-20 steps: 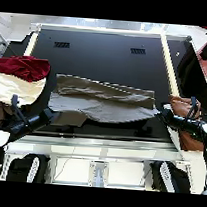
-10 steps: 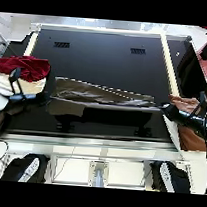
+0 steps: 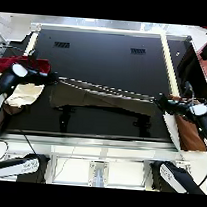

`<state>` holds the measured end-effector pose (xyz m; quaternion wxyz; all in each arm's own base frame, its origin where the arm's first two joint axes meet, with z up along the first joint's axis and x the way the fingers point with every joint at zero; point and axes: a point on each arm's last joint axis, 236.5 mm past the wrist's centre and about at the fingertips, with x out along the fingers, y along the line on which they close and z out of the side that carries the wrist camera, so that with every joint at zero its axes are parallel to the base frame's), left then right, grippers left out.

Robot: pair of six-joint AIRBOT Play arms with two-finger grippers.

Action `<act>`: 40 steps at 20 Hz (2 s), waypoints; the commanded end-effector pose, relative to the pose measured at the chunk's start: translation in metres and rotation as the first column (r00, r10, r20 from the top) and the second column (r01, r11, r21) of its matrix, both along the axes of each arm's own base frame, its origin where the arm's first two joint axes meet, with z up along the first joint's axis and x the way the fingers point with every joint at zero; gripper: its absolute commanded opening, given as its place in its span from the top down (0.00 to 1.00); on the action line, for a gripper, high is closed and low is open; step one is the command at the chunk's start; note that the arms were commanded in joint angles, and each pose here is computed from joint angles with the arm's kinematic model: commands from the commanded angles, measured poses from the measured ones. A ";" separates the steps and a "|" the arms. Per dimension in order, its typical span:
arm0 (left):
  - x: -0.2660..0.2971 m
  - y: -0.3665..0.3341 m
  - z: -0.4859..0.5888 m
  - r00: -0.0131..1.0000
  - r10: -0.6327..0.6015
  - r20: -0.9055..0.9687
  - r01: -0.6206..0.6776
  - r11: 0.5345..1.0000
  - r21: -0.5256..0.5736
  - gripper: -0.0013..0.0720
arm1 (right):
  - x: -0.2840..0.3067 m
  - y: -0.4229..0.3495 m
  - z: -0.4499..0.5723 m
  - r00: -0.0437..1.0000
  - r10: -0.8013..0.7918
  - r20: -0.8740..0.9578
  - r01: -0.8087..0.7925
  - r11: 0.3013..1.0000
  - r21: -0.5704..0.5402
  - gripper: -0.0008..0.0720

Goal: Fold the shirts.

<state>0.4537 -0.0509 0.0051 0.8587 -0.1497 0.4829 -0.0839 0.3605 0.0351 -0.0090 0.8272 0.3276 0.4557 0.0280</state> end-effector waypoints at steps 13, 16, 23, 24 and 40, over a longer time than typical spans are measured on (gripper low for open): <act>0.044 -0.004 -0.060 1.000 -0.023 -0.011 0.024 0.998 0.058 0.90 | 0.043 -0.015 -0.070 0.991 -0.001 -0.137 -0.008 0.998 -0.066 0.97; 0.046 -0.002 -0.037 0.999 -0.021 0.036 0.019 0.998 0.061 0.45 | 0.038 -0.016 -0.060 0.984 0.063 -0.169 -0.077 0.994 -0.082 0.80; 0.052 -0.003 0.122 0.918 -0.026 0.395 -0.009 0.996 0.088 0.46 | 0.053 -0.058 0.051 0.987 0.131 -0.091 -0.144 0.976 -0.166 0.37; 0.044 -0.017 0.137 0.912 -0.085 0.401 0.046 0.993 0.107 0.46 | 0.052 -0.071 0.065 0.992 0.108 -0.065 -0.119 0.972 -0.201 0.37; 0.014 -0.205 0.030 0.843 -0.538 0.013 0.536 0.842 0.057 0.51 | 0.009 -0.045 -0.073 0.962 0.074 -0.264 -0.016 0.976 0.216 0.22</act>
